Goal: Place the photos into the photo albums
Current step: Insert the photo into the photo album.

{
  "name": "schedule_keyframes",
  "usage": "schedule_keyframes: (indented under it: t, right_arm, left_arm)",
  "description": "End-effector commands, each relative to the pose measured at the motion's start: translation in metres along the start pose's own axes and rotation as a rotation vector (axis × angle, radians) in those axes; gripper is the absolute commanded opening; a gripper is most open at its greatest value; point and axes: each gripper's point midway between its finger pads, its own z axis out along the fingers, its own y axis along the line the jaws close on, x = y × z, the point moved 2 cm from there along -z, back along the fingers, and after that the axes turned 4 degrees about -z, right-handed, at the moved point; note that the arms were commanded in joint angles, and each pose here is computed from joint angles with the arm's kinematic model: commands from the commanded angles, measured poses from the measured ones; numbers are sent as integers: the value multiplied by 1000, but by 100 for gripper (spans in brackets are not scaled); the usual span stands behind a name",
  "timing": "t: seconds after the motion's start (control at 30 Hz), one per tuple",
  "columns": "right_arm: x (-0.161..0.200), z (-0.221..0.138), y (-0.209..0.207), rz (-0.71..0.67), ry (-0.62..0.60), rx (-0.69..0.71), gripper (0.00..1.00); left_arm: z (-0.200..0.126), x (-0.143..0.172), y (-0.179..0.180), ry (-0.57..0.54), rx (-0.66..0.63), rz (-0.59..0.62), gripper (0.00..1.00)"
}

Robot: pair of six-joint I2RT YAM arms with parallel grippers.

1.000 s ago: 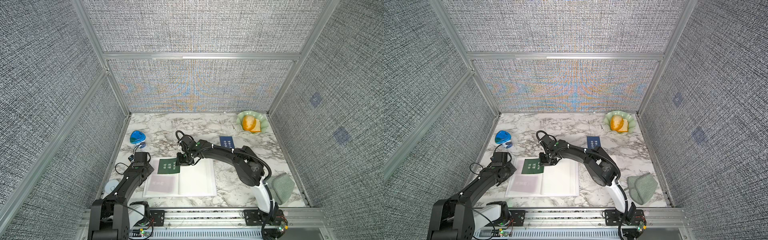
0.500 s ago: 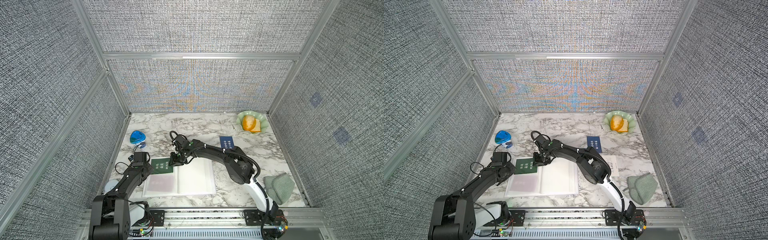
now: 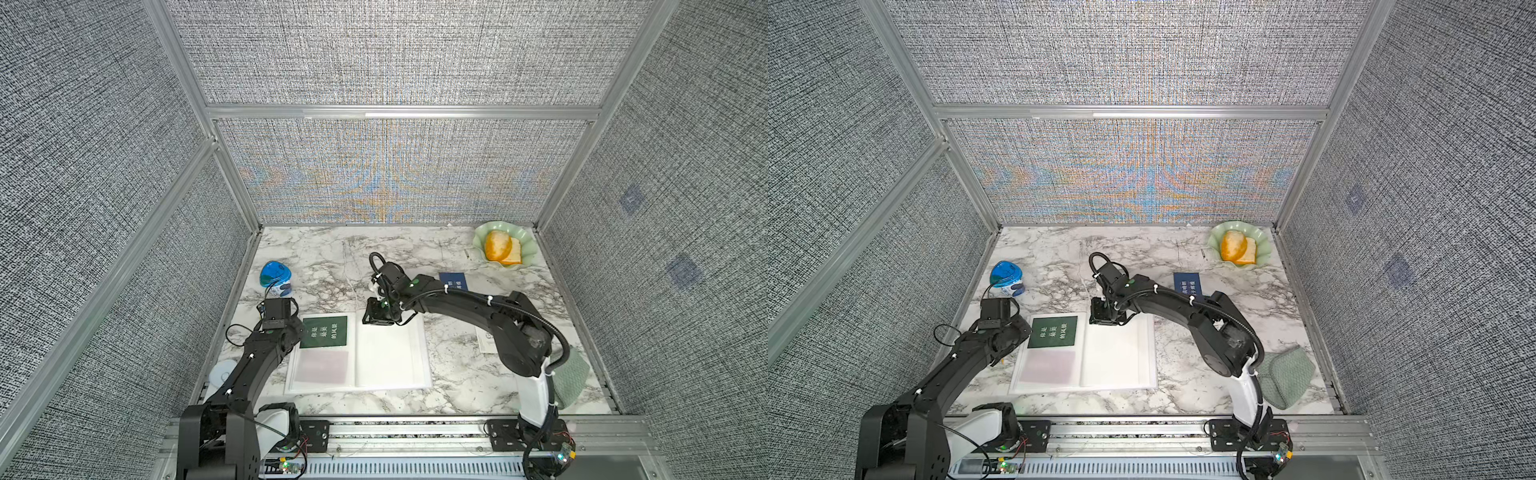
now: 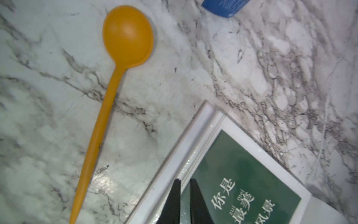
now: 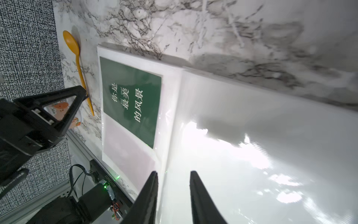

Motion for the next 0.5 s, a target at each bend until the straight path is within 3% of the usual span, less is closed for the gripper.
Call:
schedule_keyframes:
  t: [0.0, 0.13, 0.33, 0.47]
  right_arm:
    - [-7, -18, -28, 5, -53, 68, 32]
    - [-14, -42, -72, 59, -93, 119, 32]
    - [-24, -81, -129, 108, -156, 199, 50]
    - [-29, -102, -160, 141, -182, 243, 55]
  left_arm:
    - [-5, -1, -19, 23, 83, 30, 16]
    - [-9, -2, -50, 34, 155, 86, 21]
    - [-4, 12, -111, 102, 253, 204, 30]
    - [7, 30, -155, 173, 284, 301, 38]
